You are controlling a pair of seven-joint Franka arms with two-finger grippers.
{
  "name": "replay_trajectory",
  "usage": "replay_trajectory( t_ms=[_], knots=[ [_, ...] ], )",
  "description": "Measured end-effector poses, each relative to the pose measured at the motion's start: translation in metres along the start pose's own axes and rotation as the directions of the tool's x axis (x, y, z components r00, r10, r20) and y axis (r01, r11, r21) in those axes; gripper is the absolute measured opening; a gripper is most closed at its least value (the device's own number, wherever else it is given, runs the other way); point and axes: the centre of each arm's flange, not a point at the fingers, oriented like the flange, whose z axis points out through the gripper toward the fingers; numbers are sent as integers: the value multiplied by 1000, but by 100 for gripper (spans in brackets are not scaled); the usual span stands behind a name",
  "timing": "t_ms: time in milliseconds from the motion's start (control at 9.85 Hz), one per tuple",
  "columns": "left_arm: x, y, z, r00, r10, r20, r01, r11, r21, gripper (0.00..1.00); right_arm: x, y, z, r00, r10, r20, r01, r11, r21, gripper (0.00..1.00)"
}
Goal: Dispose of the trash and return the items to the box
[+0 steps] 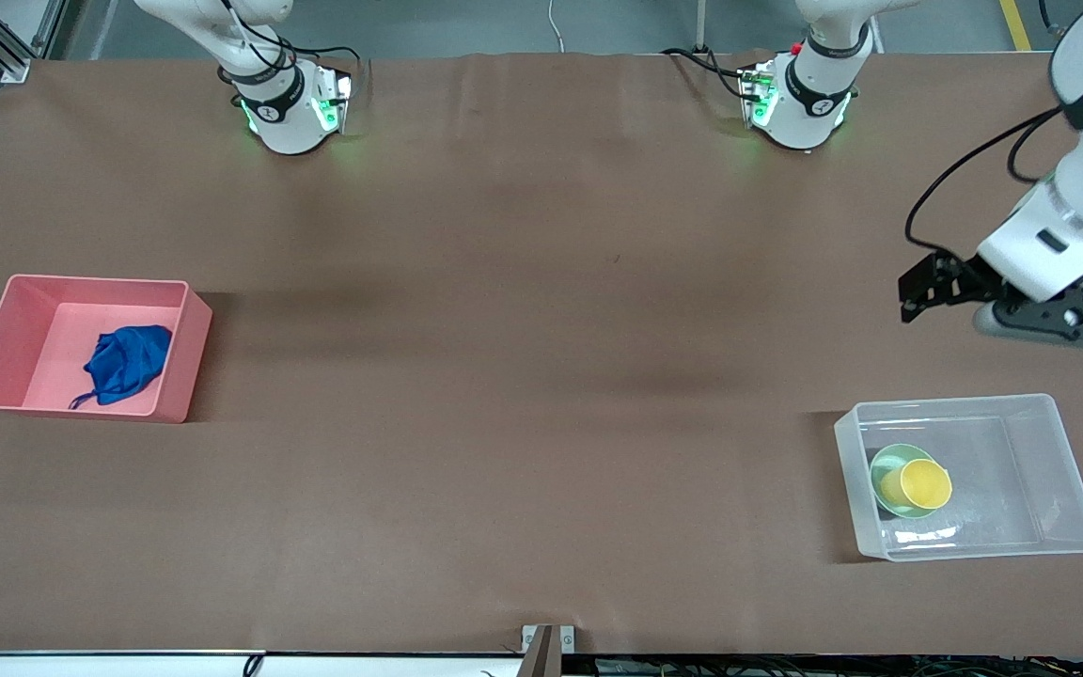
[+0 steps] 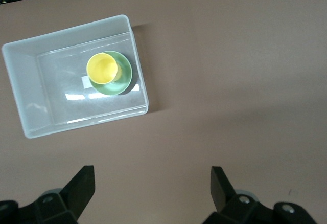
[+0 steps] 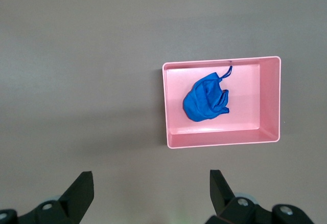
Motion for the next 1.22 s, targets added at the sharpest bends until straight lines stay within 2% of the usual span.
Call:
replay_trajectory(
  t_ms=[203, 406, 711, 1219],
  knots=[
    [-10, -2, -22, 1000, -19, -7, 19, 1000, -14, 100, 0, 0, 0, 1000, 0, 0, 0, 1000, 0, 100],
    [-19, -15, -39, 998, -48, 28, 48, 999, -14, 100, 0, 0, 0, 1000, 0, 0, 0, 1000, 0, 100],
    [-34, -11, -60, 998, -50, 35, 50, 999, -8, 100, 0, 0, 0, 1000, 0, 0, 0, 1000, 0, 100],
    [-41, -18, -55, 996, -66, 55, 68, 997, -26, 100, 0, 0, 0, 1000, 0, 0, 0, 1000, 0, 100]
  ],
)
